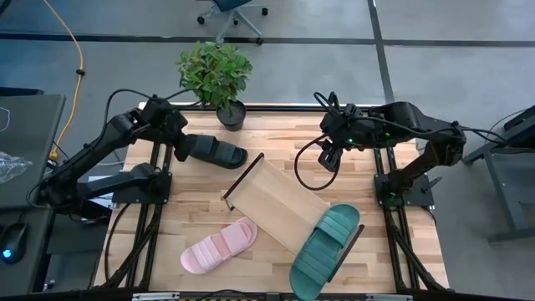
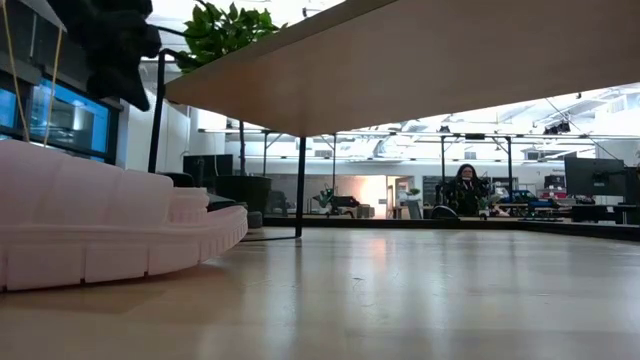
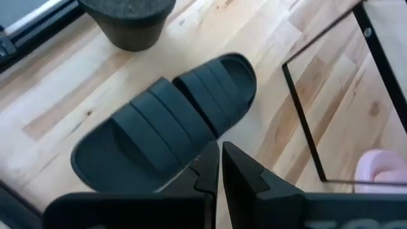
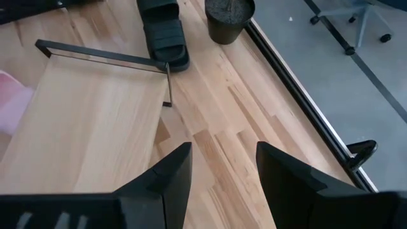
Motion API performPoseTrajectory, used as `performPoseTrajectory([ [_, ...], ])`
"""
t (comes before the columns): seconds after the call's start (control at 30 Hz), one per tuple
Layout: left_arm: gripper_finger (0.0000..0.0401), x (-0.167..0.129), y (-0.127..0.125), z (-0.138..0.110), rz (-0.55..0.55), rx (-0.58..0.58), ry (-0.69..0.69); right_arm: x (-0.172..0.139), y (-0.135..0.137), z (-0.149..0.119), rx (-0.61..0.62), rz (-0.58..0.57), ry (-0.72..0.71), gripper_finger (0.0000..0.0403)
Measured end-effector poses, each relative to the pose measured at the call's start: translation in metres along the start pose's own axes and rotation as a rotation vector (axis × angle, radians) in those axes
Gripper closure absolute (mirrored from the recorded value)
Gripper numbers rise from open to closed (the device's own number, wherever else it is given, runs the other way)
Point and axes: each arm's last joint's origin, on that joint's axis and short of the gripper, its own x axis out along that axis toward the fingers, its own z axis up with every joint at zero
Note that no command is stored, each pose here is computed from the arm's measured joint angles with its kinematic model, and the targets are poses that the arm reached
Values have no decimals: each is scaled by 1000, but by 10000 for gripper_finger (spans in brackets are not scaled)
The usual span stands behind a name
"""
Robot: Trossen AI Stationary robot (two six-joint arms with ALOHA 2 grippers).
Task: Pick and place slides into the shelf
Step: Put the pink pair of slides on the shelf
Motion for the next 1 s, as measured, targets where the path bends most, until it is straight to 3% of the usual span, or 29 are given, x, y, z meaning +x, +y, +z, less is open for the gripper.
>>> performPoseTrajectory([
  [0.17,391,-13,-3,-14,2,0,-7,0,0,0,0,1,0,235],
  [0.4,391,-29,-7,-24,19,-23,-118,0,1,2,-9,12,-23,236],
  [0.6,391,-27,-7,-32,12,-39,-17,0,1,4,-21,16,-38,236],
  [0.8,391,-34,-13,-41,-143,-14,-16,0,1,4,-21,16,-38,236],
  [1.0,391,-47,-18,-58,-213,-46,-66,0,1,4,-14,16,-38,236],
])
